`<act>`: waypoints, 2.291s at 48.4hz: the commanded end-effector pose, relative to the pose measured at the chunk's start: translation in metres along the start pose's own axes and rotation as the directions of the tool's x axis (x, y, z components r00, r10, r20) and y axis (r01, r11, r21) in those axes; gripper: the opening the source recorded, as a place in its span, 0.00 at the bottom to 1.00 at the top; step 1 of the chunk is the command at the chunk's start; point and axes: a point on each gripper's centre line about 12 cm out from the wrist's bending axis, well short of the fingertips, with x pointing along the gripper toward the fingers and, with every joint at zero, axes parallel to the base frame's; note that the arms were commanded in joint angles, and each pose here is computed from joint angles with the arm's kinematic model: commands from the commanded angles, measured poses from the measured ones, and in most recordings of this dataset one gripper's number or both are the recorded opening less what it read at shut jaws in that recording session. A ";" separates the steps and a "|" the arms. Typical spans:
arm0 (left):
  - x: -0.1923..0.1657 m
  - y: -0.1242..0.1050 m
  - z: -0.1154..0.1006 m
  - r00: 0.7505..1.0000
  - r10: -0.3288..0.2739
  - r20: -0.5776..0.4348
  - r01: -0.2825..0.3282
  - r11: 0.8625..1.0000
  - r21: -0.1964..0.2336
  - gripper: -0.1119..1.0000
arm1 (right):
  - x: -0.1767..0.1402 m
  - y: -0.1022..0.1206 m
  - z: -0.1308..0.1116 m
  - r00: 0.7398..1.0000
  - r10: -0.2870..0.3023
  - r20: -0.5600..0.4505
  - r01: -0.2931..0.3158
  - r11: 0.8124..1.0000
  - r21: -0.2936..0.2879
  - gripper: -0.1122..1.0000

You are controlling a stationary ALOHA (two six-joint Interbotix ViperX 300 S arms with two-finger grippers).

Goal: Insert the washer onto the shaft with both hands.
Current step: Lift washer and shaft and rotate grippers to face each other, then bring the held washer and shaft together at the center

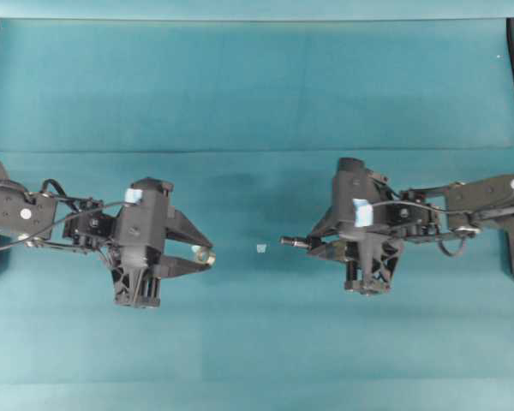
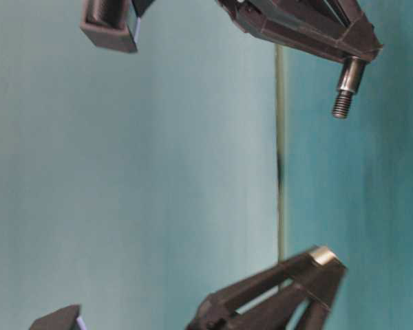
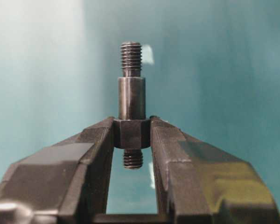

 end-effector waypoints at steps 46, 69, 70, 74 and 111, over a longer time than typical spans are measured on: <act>0.011 0.004 0.012 0.990 0.008 0.139 -0.003 0.999 -0.039 0.44 | -0.002 0.015 -0.008 0.986 0.053 0.159 -0.055 0.998 0.010 0.10; 0.038 0.004 0.016 0.989 0.007 0.145 -0.001 0.999 -0.039 0.44 | 0.010 0.022 -0.013 0.977 0.075 0.201 -0.084 0.996 0.038 0.10; 0.038 0.004 0.016 0.989 0.007 0.147 -0.002 0.999 -0.040 0.44 | 0.010 0.023 -0.012 0.976 0.076 0.202 -0.085 0.996 0.037 0.10; 0.041 0.004 0.019 0.988 0.008 0.151 -0.001 0.999 -0.040 0.44 | 0.011 0.022 -0.012 0.976 0.075 0.202 -0.084 0.996 0.038 0.10; 0.051 0.002 0.025 0.987 0.002 0.159 0.004 0.999 -0.037 0.44 | 0.013 0.023 -0.008 0.969 0.078 0.233 -0.089 0.995 0.036 0.10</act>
